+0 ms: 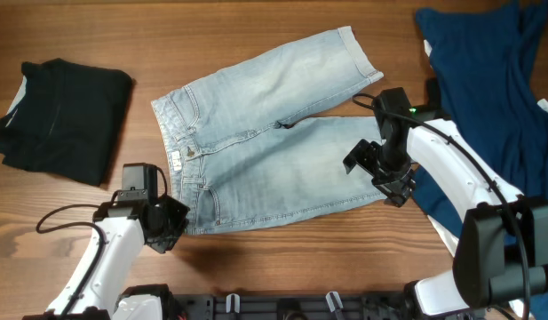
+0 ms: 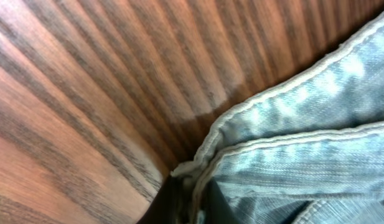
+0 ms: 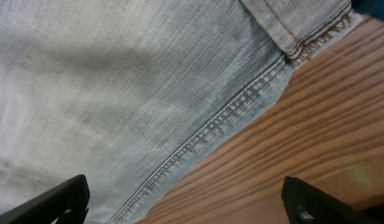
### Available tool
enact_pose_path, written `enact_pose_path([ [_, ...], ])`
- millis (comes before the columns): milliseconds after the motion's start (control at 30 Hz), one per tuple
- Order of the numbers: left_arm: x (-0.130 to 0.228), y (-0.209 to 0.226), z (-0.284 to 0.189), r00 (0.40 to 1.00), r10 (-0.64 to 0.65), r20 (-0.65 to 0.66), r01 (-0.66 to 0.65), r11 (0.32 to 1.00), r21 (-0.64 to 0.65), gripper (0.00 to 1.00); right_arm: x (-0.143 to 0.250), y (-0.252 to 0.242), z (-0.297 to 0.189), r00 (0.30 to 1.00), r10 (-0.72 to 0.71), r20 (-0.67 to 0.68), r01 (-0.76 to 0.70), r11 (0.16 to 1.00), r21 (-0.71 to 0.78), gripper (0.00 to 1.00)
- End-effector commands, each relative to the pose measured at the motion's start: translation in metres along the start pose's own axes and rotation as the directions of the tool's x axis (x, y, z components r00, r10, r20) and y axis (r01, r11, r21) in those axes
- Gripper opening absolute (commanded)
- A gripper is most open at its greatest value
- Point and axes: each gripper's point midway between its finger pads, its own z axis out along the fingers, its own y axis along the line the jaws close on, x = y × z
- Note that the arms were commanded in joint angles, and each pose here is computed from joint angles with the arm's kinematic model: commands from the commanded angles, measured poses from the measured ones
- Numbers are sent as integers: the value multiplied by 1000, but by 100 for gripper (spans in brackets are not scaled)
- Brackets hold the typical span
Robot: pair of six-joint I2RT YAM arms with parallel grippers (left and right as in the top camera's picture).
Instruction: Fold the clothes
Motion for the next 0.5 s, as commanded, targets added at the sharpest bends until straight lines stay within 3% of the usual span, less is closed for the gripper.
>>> enact_pose_path([
  [0,13,16,9,998,24,-56,-27,999,-42,4,-2,-13,-4,996,79,33,-80,996,40,100],
  [233,-2,-7,-26,995,100,-24,-100,995,6,4,-11,-28,0,978,206,18,-207,978,37,100],
  [467,-2,2,-27,995,94,-25,-95,995,-40,4,-21,-39,31,961,276,28,-276,961,-7,100],
])
